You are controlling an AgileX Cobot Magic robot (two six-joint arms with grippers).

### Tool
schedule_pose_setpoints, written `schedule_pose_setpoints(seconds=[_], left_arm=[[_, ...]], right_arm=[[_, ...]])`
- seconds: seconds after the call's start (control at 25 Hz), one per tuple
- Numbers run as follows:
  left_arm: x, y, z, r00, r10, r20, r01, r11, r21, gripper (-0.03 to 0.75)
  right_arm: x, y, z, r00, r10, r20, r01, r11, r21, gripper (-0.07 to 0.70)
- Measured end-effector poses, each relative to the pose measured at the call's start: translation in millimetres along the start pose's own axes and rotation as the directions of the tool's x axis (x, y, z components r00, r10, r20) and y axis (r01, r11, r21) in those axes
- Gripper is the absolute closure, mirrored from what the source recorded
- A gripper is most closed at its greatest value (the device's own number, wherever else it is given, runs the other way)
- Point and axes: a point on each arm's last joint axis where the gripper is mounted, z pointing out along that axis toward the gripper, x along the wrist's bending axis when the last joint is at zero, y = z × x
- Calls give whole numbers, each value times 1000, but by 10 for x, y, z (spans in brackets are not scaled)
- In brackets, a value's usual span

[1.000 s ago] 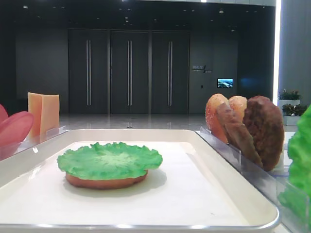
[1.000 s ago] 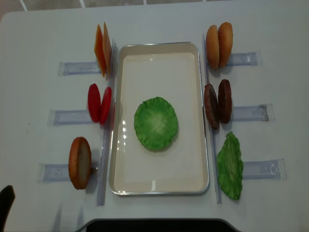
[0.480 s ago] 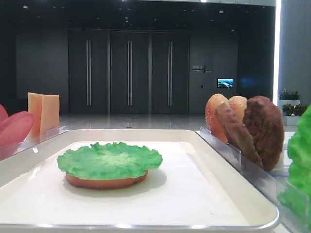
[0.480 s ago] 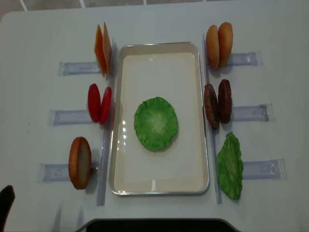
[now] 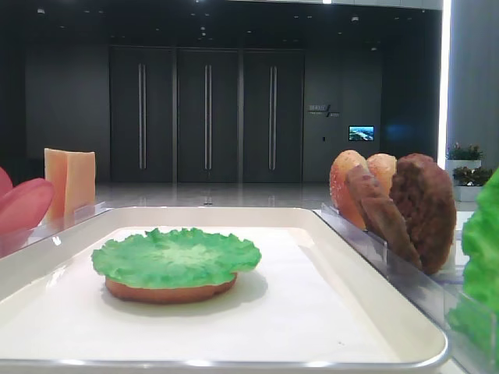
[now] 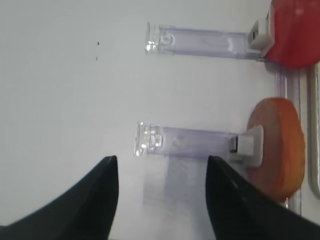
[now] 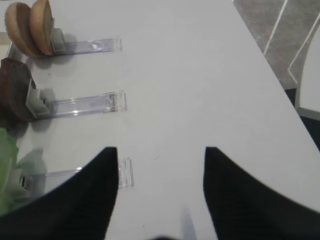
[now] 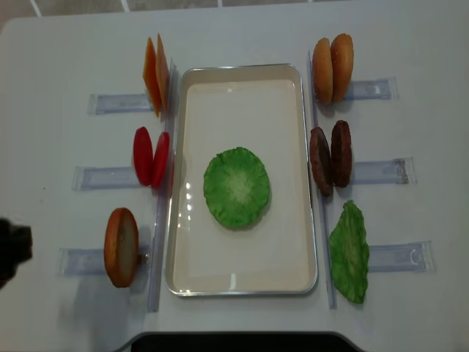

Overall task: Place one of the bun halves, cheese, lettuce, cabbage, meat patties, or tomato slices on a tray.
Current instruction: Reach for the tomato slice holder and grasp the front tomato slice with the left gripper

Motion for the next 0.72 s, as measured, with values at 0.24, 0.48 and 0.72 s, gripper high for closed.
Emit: schedule_pose_setpoints(seconds=[0.24, 0.48, 0.72], left_arm=[[-187, 841, 415, 1000, 18, 10, -19, 992, 123, 292], [-386, 1485, 821, 998, -4, 68, -7, 986, 168, 292], [-501, 1747, 1127, 995, -30, 96, 9, 978, 208, 292]], right_arm=[[0, 0, 0, 1000, 0, 0, 0, 1000, 0, 261], [0, 0, 0, 1000, 0, 0, 0, 1000, 0, 262], [0, 1, 0, 1000, 0, 0, 0, 1000, -1, 262]])
